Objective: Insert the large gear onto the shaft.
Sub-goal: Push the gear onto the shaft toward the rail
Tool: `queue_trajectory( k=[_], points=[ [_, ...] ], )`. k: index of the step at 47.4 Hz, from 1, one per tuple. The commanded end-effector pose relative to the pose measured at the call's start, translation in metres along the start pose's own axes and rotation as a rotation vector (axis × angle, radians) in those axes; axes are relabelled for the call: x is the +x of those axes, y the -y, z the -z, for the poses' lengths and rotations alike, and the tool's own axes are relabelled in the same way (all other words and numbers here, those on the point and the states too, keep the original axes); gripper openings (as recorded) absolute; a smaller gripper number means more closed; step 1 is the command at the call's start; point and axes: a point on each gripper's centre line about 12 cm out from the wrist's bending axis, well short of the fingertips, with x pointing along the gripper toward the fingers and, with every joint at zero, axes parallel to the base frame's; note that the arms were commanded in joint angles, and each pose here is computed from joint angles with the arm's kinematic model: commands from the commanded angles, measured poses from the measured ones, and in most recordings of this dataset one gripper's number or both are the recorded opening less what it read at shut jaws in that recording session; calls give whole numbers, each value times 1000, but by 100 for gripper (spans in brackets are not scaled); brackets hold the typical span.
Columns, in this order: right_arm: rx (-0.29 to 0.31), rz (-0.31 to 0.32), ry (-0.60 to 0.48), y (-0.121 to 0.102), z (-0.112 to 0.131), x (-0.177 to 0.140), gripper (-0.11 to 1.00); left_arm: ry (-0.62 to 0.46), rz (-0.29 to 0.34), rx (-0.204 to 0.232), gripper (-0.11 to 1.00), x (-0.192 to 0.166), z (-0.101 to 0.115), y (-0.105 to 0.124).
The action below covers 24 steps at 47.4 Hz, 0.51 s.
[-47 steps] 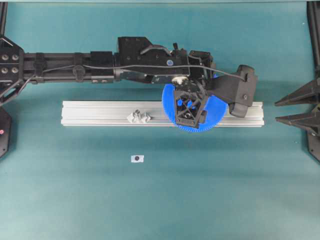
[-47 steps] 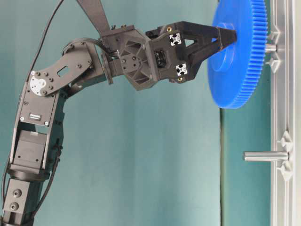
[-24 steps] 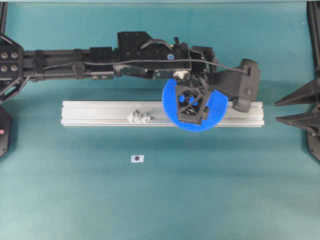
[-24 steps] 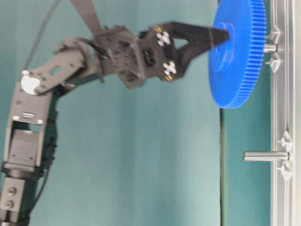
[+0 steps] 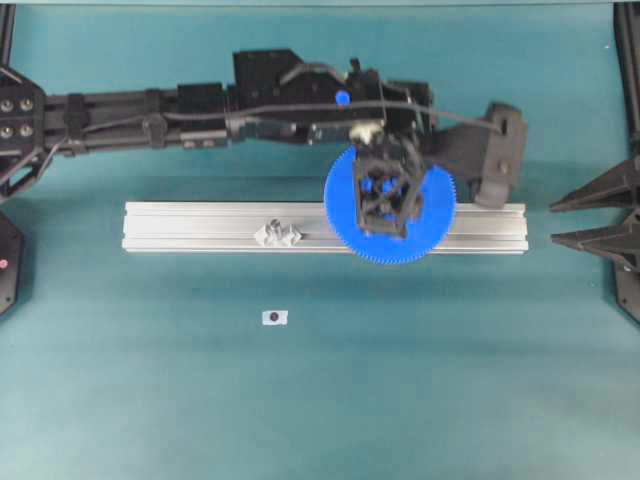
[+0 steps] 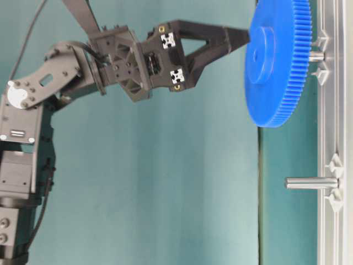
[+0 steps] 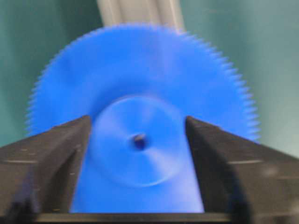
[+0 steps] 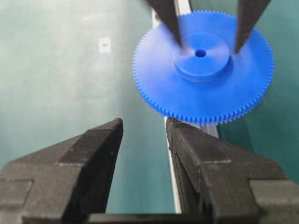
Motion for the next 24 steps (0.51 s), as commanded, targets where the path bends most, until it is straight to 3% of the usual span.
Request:
queue_trajectory(
  k=[1, 8, 12, 24],
  points=[
    [7, -3, 26, -1, -11, -2, 50, 62, -27, -2, 54, -34, -8, -6],
    [7, -3, 26, -1, -11, -2, 50, 39, -18, 12, 16, -40, -6, -3],
    [7, -1, 25, -1, -11, -2, 50, 16, -7, 16, 1, -45, -4, 1],
    [6, -2, 23, -1, -10, -2, 50, 86, -26, 28, -1, -81, -15, 5]
  ],
)
